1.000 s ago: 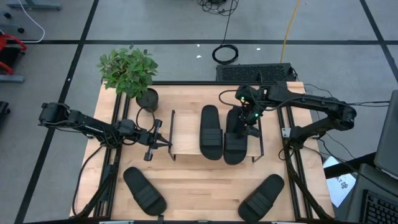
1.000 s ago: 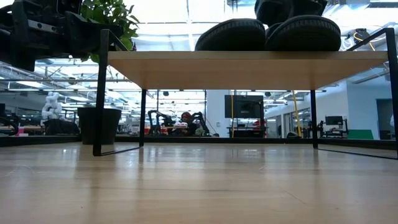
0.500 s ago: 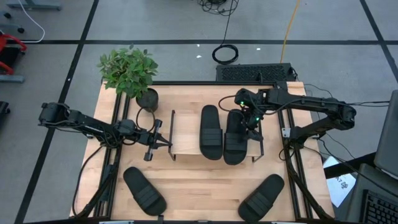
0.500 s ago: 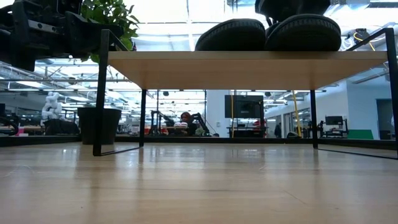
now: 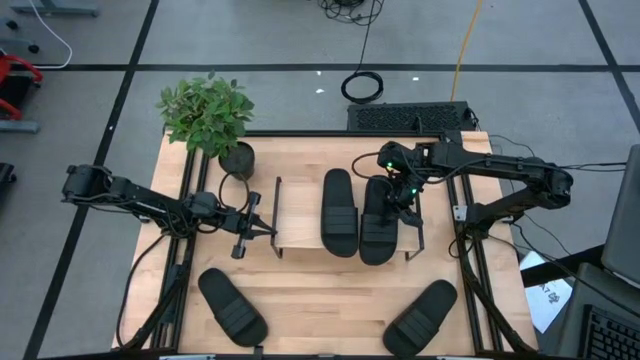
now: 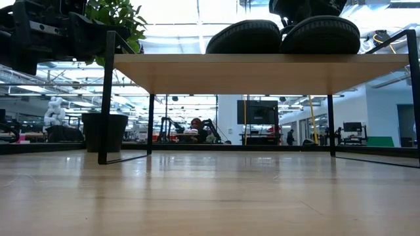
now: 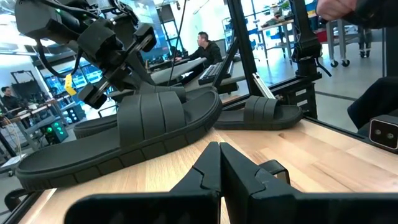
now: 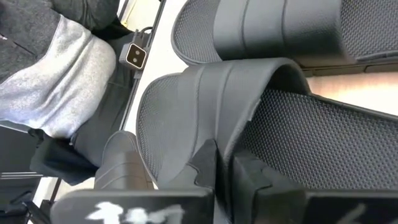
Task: Pick and place slides into the shelf
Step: Adjust the black slide on the shelf
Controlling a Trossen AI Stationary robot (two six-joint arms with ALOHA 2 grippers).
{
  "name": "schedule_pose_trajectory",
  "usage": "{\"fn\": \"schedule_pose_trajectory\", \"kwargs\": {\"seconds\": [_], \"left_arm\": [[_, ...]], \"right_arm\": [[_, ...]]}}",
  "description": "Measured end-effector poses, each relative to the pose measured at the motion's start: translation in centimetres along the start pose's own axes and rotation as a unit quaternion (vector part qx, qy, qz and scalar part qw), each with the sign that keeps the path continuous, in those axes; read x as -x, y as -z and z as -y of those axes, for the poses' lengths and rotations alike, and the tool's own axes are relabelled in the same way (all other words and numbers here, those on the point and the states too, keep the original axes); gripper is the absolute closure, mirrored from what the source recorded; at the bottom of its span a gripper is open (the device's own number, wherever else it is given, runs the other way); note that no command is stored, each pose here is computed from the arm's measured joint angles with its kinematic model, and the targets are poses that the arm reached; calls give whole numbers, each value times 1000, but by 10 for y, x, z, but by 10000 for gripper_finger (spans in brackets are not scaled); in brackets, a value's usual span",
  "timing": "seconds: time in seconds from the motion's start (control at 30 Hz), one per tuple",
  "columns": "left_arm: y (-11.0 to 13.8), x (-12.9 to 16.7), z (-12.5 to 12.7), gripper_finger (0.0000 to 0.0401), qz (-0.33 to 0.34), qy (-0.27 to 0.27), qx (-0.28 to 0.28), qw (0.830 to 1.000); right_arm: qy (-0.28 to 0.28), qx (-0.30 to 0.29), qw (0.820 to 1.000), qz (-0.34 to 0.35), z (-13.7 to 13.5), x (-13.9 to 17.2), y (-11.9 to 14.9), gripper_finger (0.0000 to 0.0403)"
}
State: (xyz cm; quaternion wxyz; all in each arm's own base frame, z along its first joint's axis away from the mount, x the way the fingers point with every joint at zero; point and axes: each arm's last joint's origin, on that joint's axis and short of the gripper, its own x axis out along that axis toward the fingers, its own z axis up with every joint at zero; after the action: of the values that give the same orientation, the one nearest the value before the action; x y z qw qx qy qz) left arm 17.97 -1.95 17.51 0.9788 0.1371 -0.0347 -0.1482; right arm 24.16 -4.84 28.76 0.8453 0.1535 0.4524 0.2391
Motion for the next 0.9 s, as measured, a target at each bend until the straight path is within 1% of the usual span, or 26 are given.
{"fn": "schedule_pose_trajectory", "kwargs": {"seconds": [0.13, 0.27, 0.47, 0.9], "left_arm": [[0, 0, 0, 398, 0, 0, 0, 1000], [0, 0, 0, 398, -1, 0, 0, 1000], [0, 0, 0, 398, -1, 0, 0, 1000], [1, 0, 0, 398, -2, -1, 0, 1000]], "right_arm": [[2, 3, 1000, 0, 0, 0, 0, 397], [22, 3, 1000, -8, 1, 0, 1, 398], [27, 15, 999, -10, 2, 2, 2, 398], [43, 43, 998, 18, -12, 17, 5, 398]]}}
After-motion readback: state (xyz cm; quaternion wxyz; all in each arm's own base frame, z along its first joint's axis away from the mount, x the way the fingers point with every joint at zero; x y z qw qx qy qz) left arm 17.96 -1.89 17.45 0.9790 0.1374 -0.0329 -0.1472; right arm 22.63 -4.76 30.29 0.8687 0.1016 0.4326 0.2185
